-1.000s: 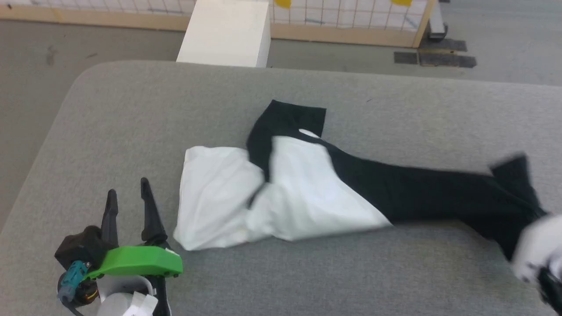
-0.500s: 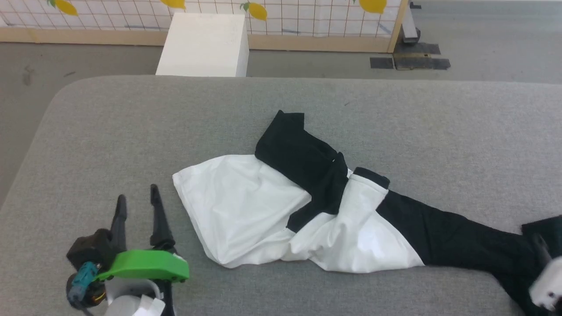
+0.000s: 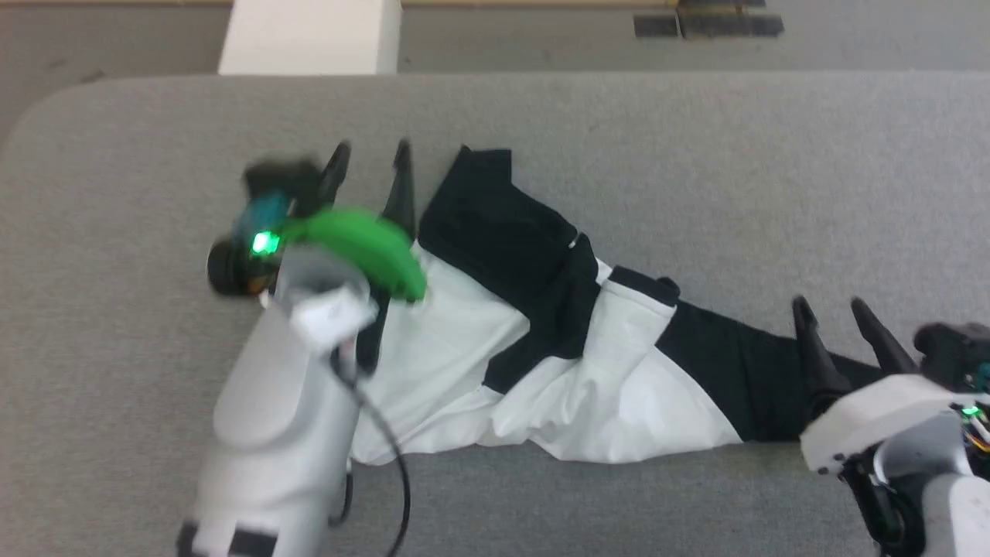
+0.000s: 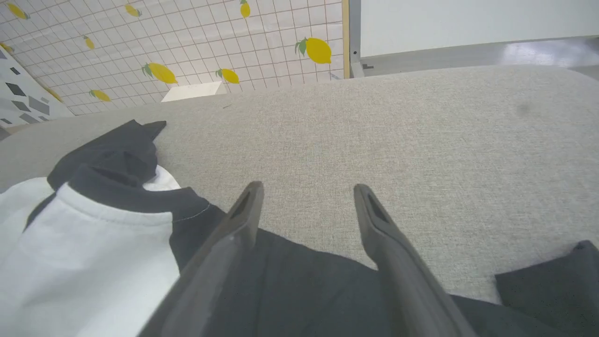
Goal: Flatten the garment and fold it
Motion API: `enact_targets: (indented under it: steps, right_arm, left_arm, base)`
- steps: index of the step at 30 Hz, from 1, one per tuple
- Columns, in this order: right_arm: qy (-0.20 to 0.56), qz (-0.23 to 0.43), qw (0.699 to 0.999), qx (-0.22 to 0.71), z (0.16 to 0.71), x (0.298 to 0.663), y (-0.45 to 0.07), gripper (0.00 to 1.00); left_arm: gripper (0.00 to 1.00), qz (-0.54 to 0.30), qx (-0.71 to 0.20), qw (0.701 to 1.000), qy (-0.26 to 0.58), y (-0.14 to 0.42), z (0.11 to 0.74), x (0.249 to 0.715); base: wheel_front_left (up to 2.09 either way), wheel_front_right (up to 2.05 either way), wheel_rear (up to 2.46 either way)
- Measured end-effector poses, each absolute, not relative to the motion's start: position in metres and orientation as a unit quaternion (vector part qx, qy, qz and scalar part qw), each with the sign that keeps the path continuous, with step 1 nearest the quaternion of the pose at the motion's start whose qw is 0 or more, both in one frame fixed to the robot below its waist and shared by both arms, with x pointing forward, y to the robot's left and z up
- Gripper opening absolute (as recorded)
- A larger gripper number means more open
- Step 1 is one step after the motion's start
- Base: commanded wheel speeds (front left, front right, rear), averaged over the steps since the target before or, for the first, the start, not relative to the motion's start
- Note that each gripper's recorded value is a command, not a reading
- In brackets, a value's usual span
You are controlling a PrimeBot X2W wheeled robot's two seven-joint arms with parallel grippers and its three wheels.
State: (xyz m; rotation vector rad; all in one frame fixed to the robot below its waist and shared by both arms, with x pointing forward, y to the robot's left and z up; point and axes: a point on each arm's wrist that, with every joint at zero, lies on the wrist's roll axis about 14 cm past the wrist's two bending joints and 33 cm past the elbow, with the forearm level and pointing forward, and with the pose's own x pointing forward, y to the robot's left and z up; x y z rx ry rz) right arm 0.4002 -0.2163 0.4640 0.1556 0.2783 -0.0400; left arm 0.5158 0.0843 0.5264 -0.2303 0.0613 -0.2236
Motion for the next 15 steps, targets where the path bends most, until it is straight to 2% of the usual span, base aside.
enact_targets:
  steps: [6,15]
  right_arm:
    - [0.14,-0.01,0.986,0.084,0.455,0.414,-0.209,1.0]
    - [0.167,-0.044,0.981,0.092,0.43,0.403,-0.229,1.0]
  left_arm:
    - [1.0,-0.158,-0.06,0.967,0.192,0.046,0.474,0.556]
    - [1.0,-0.163,0.062,0.903,0.392,0.042,0.391,0.563]
  base:
    - [0.0,0.0,0.0]
    - [0.0,0.0,0.0]
